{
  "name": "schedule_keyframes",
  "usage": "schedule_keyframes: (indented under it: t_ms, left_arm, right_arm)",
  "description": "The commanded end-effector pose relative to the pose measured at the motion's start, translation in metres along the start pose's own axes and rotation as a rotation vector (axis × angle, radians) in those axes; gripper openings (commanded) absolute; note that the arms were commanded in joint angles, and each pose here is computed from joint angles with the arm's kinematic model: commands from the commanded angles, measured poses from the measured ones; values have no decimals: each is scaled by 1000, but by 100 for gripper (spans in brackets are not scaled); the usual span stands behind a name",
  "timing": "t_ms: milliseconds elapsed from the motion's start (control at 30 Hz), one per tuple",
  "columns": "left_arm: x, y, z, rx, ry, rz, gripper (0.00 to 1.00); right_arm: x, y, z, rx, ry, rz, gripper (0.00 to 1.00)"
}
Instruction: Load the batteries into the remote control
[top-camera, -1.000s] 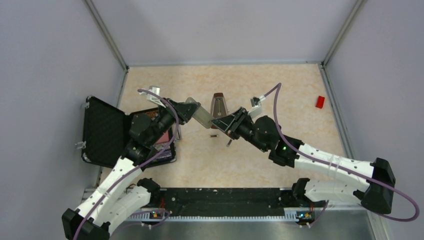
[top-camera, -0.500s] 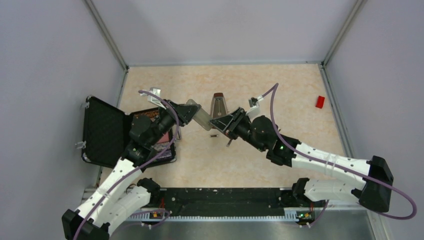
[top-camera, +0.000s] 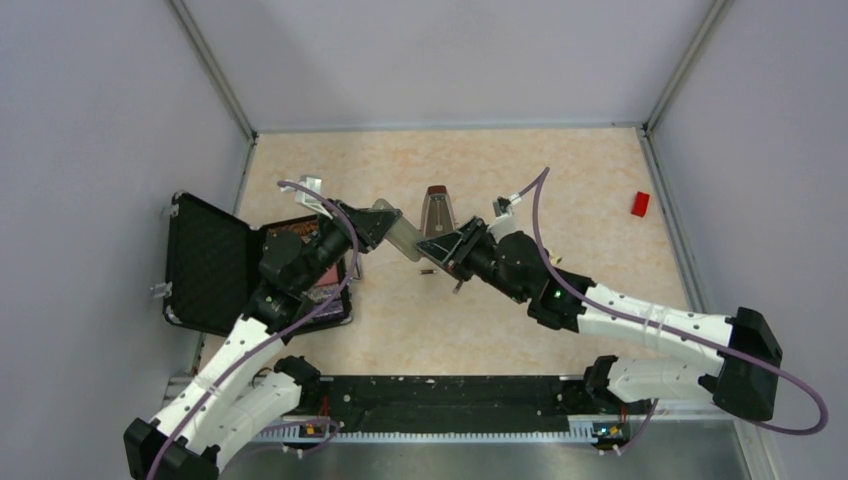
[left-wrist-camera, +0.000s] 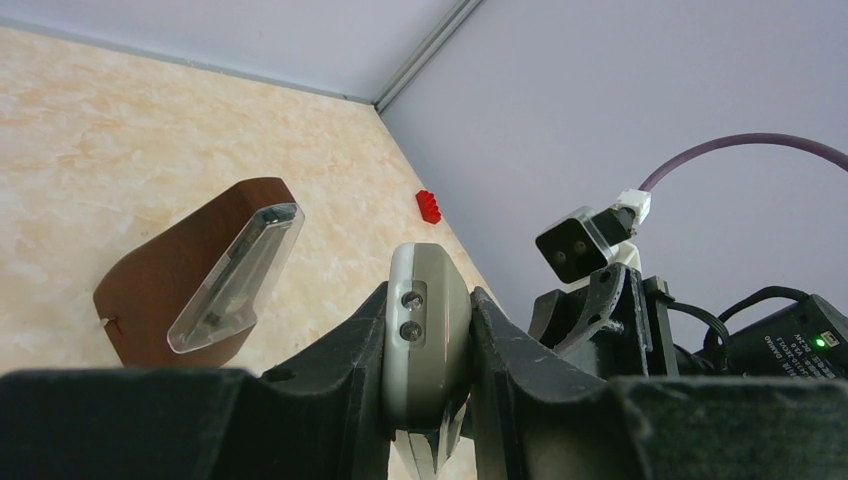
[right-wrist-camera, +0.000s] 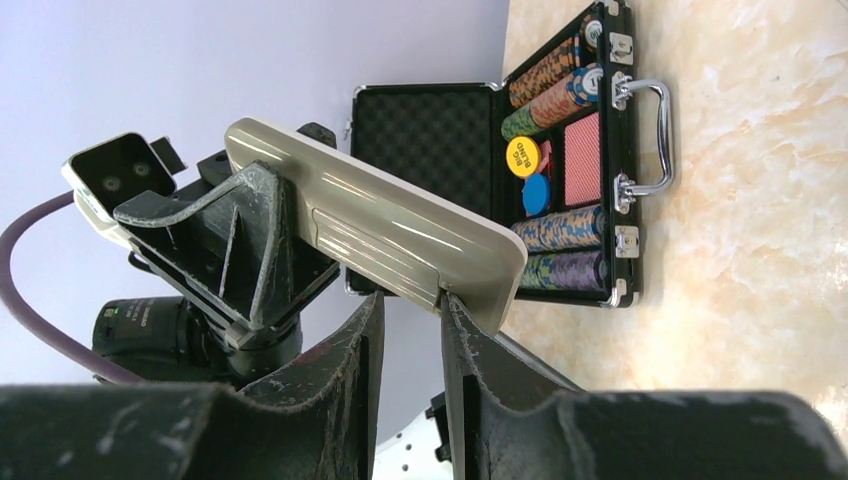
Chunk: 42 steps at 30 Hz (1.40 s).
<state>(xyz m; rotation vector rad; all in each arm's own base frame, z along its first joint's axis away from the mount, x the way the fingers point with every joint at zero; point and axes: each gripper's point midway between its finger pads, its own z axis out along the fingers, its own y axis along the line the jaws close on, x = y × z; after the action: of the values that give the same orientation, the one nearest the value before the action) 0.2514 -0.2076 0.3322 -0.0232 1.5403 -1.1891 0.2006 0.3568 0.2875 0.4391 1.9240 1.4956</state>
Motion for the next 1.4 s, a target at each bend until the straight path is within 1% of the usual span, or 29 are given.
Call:
schedule_keyframes:
  t_ms: [0, 367, 700, 900, 1100, 1133, 1300, 1367]
  left_arm:
    - [-19, -24, -4, 83, -70, 28, 0]
    - [-22, -34, -7, 116, -71, 14, 0]
    - [-27, -40, -9, 166, -96, 169, 0]
    - [-20, -44, -8, 209, -72, 188, 0]
    - [-16, -38, -8, 196, -63, 206, 0]
    - [-15, -37, -8, 193, -60, 210, 0]
    - [-13, -31, -7, 169, -54, 224, 0]
    - [-13, -30, -7, 163, -54, 230, 0]
  right_arm:
    - [6, 7, 2, -32, 20, 14, 27]
    - [9, 2, 4, -24, 25, 29, 27]
    - [5, -7, 5, 62, 11, 26, 27]
    - [2, 3, 9, 26, -2, 28, 26]
    - [0, 16, 8, -12, -2, 33, 26]
    - [1, 17, 8, -15, 1, 34, 26]
    - [0, 23, 6, -29, 6, 42, 36]
    - [0, 26, 5, -36, 6, 47, 38]
